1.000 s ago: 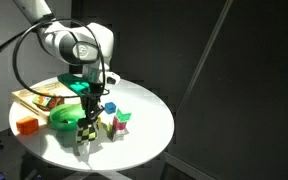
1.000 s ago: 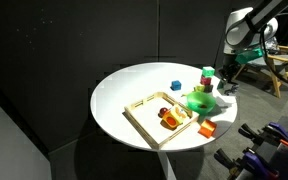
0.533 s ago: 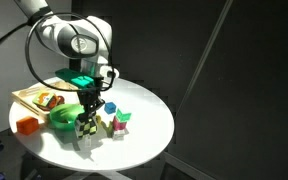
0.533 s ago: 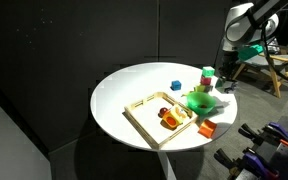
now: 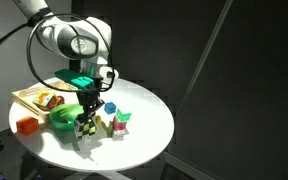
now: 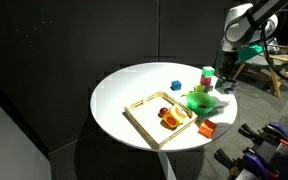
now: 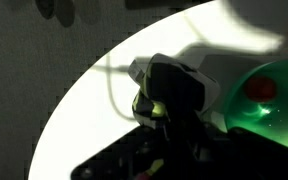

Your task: Put the black soft cube on the green block

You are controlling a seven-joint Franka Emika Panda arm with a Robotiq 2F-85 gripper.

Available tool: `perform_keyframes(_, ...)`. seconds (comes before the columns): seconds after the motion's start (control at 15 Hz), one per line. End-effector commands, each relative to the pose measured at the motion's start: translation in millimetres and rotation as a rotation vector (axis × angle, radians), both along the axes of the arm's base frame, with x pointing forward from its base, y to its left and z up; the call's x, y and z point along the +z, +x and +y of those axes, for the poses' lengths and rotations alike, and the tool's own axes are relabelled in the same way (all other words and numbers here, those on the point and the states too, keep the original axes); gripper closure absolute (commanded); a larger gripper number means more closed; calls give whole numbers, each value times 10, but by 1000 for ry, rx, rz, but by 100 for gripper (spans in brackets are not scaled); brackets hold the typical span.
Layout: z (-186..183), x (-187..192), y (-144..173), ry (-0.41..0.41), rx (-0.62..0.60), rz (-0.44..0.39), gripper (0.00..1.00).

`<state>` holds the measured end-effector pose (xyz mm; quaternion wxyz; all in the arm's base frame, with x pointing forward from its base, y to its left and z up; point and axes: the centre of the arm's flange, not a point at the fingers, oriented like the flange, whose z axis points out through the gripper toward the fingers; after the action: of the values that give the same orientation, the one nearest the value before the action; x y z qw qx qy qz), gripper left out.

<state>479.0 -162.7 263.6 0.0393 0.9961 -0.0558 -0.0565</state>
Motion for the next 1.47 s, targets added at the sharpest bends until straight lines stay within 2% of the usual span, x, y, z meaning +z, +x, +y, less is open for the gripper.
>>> perform_keyframes(0.0,-1,0,0,0,0,0,88)
perform_keyframes(0.13,-1,0,0,0,0,0,88)
perform_keyframes(0.2,-1,0,0,0,0,0,96)
perform_keyframes(0.73,18,232,134,17,28,-58,96)
perform_keyframes(1.4,-35,662,307,28,42,-26,96)
